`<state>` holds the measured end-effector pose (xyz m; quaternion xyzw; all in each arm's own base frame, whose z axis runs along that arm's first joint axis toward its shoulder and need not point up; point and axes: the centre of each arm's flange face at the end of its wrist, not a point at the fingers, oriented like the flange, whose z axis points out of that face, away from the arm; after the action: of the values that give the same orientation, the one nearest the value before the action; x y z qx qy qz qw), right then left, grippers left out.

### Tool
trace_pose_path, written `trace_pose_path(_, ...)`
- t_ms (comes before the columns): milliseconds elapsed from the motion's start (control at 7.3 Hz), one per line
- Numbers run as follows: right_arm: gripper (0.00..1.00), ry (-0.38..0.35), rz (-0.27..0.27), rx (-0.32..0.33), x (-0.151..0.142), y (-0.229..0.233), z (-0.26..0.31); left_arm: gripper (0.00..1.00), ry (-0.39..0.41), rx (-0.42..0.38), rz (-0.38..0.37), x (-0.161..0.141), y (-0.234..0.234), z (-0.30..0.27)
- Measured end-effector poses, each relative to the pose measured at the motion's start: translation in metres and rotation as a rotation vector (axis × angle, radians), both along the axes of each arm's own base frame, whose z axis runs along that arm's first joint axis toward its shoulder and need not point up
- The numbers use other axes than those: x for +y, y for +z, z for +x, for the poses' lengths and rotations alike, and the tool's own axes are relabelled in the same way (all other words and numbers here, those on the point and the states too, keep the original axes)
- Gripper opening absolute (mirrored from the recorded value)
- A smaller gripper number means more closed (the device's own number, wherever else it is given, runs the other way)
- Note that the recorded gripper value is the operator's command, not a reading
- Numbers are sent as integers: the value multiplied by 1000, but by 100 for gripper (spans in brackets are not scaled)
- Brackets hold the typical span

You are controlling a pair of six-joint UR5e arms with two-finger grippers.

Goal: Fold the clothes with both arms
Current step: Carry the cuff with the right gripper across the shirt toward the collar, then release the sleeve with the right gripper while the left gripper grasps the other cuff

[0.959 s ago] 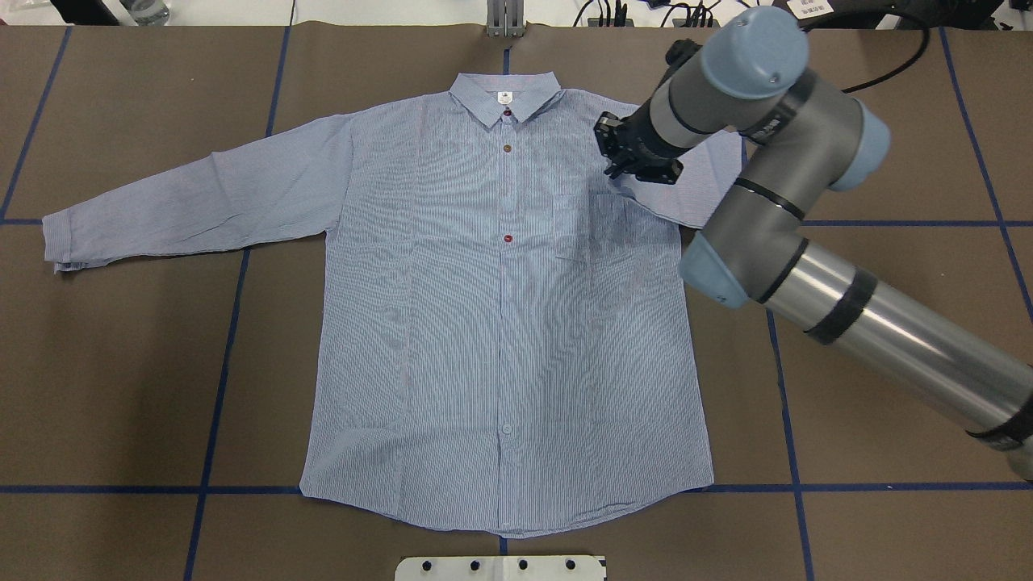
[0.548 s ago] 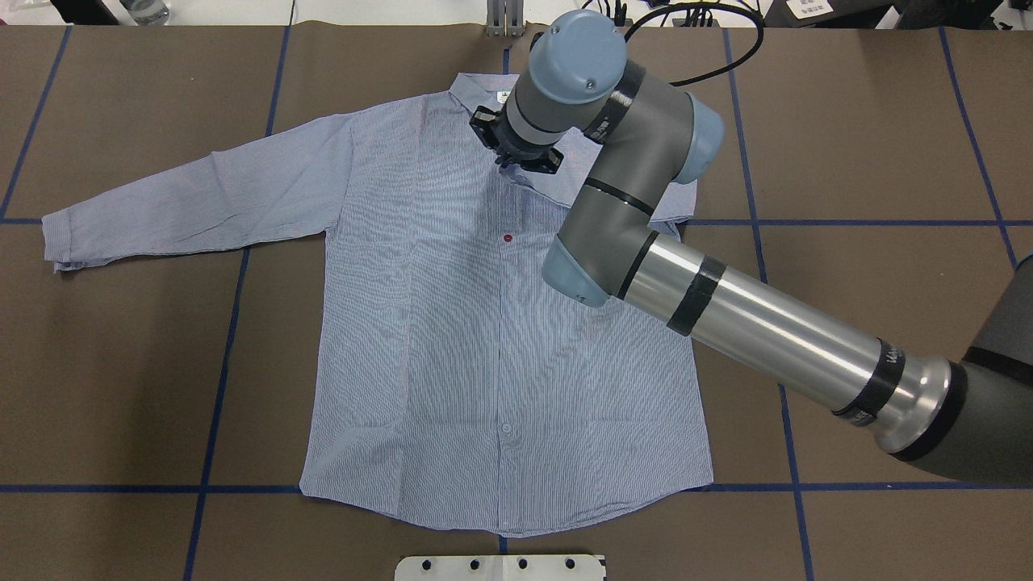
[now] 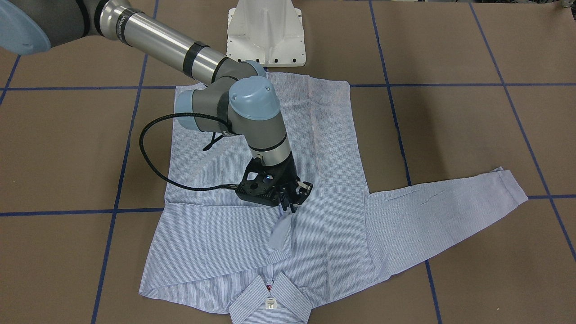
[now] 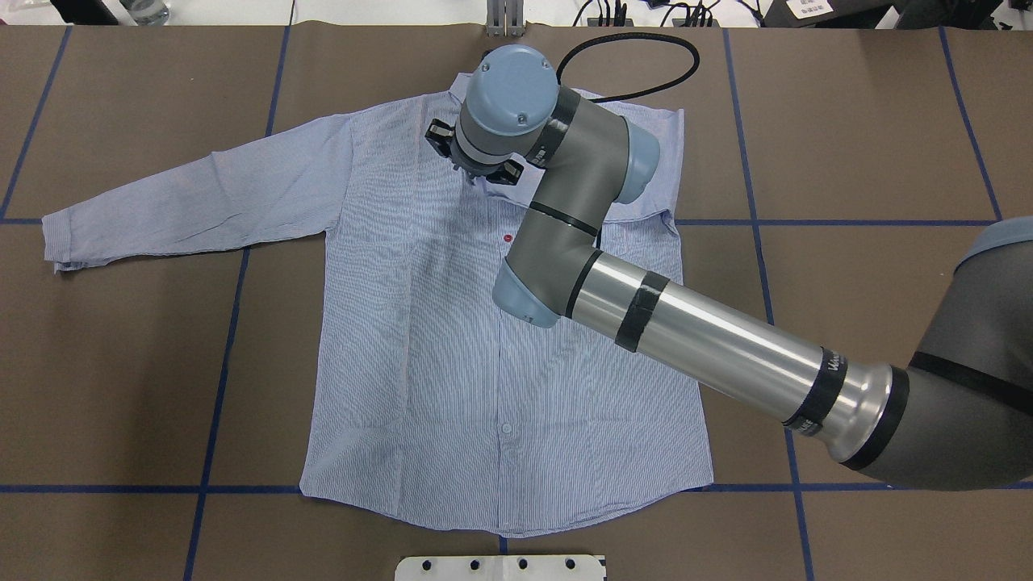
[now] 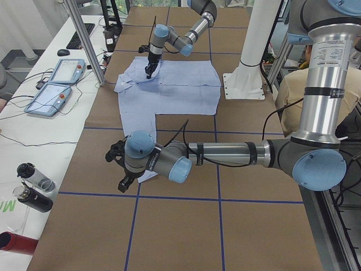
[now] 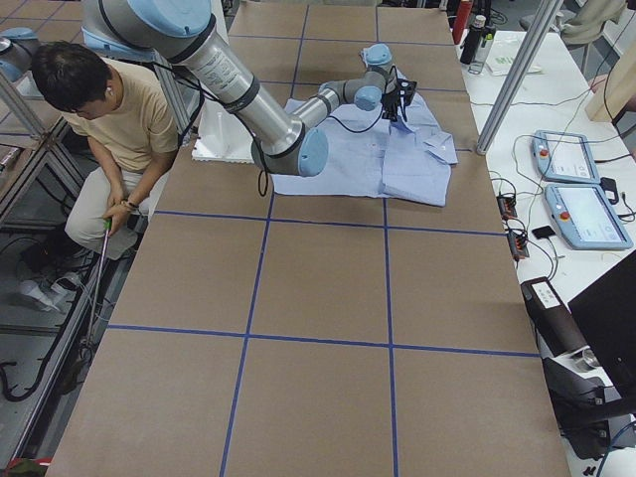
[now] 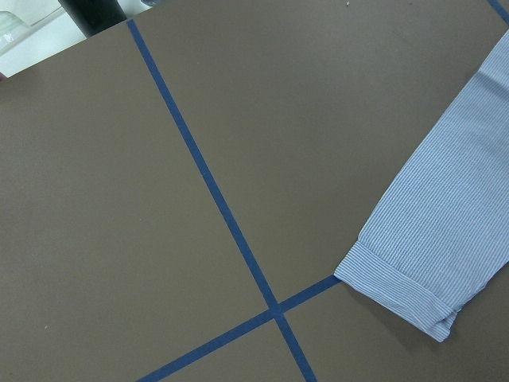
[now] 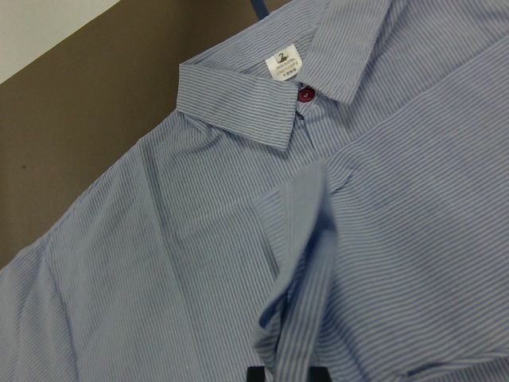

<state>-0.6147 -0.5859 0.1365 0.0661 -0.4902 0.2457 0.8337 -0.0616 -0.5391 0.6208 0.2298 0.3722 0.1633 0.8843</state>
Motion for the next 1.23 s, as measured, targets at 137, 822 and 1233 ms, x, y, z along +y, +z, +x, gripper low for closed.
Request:
trace_pose_path(137, 99, 3, 6, 10, 5, -4, -12, 100, 1, -1, 1, -1, 0, 1)
trace_pose_path(822, 99, 31, -18, 15, 8, 19, 16, 99, -62, 111, -75, -51, -58, 103)
trace_pose_path(1233, 99, -12, -133, 1, 10, 96, 135, 99, -128, 188, -277, -49, -38, 183)
